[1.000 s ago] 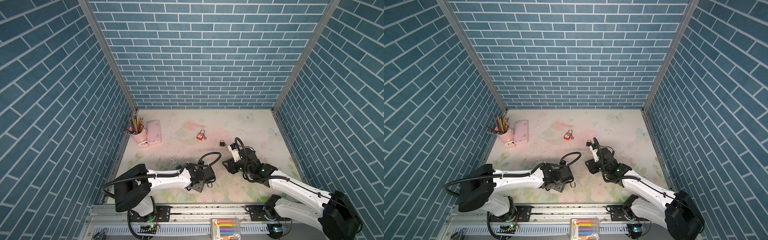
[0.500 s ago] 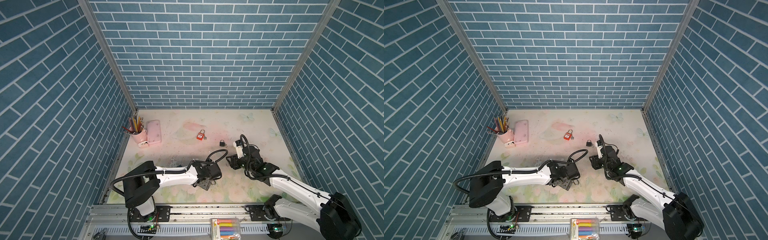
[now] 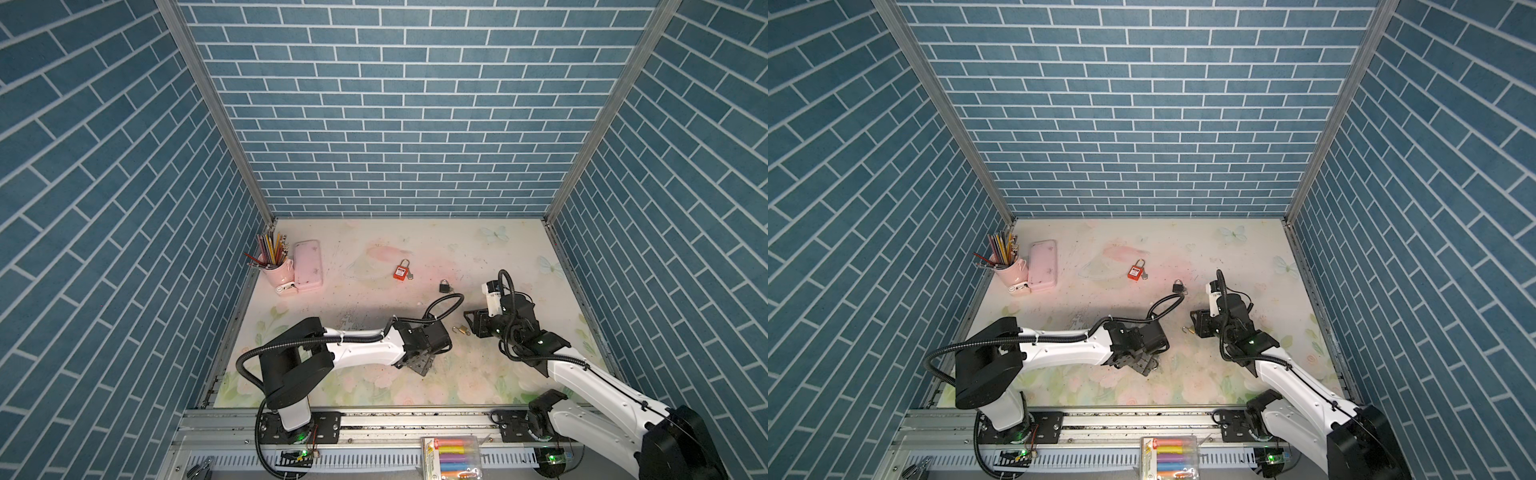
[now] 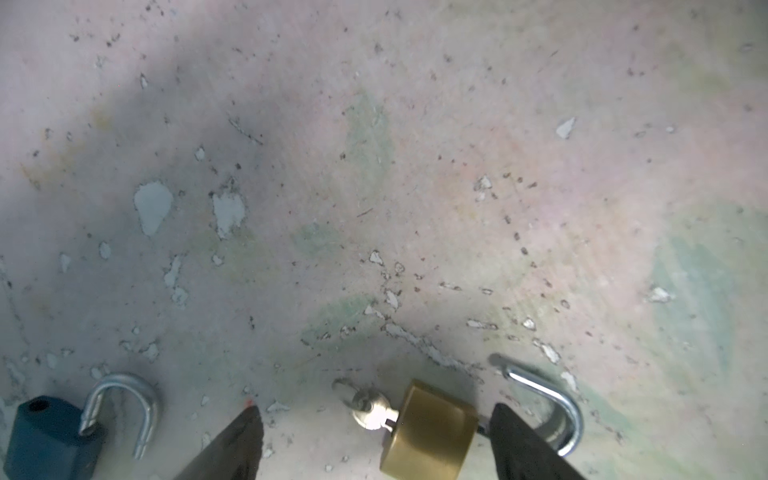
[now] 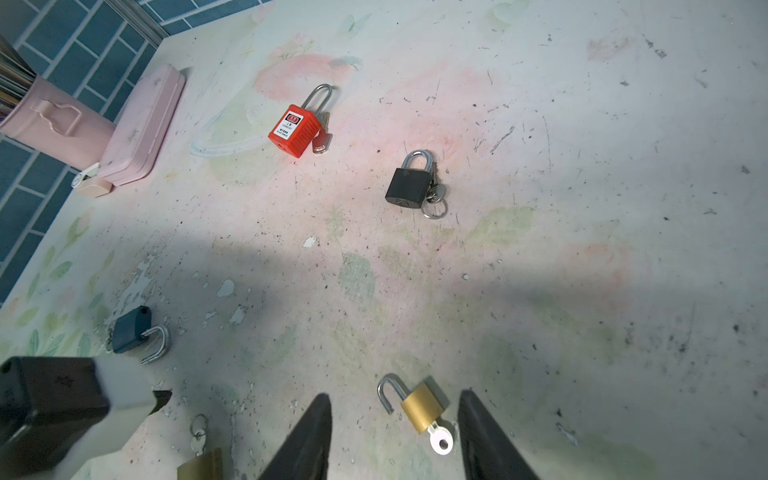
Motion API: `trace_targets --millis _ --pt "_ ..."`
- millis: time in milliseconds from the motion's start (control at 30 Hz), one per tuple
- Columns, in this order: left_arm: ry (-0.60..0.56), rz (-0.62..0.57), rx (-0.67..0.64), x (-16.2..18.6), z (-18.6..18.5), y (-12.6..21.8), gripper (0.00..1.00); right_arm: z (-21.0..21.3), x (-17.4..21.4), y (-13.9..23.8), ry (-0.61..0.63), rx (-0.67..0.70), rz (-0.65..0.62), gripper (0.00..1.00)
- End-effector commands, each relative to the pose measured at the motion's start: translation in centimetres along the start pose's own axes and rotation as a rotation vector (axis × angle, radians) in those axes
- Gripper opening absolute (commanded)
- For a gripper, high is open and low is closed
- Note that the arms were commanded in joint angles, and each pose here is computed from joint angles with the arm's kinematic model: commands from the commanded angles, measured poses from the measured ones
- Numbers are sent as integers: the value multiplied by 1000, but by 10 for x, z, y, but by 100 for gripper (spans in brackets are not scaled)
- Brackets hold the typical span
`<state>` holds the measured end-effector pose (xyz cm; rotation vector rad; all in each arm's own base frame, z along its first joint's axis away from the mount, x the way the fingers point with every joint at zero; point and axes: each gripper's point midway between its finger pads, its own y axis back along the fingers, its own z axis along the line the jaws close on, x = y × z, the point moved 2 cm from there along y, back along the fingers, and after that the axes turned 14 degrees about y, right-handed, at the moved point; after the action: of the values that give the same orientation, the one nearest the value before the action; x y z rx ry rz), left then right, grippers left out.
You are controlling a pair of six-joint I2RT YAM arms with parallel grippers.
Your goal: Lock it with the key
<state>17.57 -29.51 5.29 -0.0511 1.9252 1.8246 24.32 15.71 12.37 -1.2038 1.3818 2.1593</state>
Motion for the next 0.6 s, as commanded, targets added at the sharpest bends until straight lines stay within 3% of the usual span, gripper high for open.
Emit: trace_targets --millis 0,200,333,400,467,567 --pt "-81 -69 48 -19 -6 20 87 0 0 3 -28 -10 -19 50" --pt "-309 -81 140 -23 -16 49 87 -1 -1 -1 -29 -9 -15 50" --pt "-590 -49 113 -10 -20 57 87 -4 -4 -2 -32 -7 -23 50" --pt "-736 -76 51 -6 -13 54 87 -6 -7 -2 -33 -11 -31 50" --pt "-872 -114 70 -1 -10 55 87 -8 -8 -2 -37 -14 -34 50" --pt "-1067 -265 94 -2 -8 69 87 -12 -8 -1 -42 -16 -37 50"
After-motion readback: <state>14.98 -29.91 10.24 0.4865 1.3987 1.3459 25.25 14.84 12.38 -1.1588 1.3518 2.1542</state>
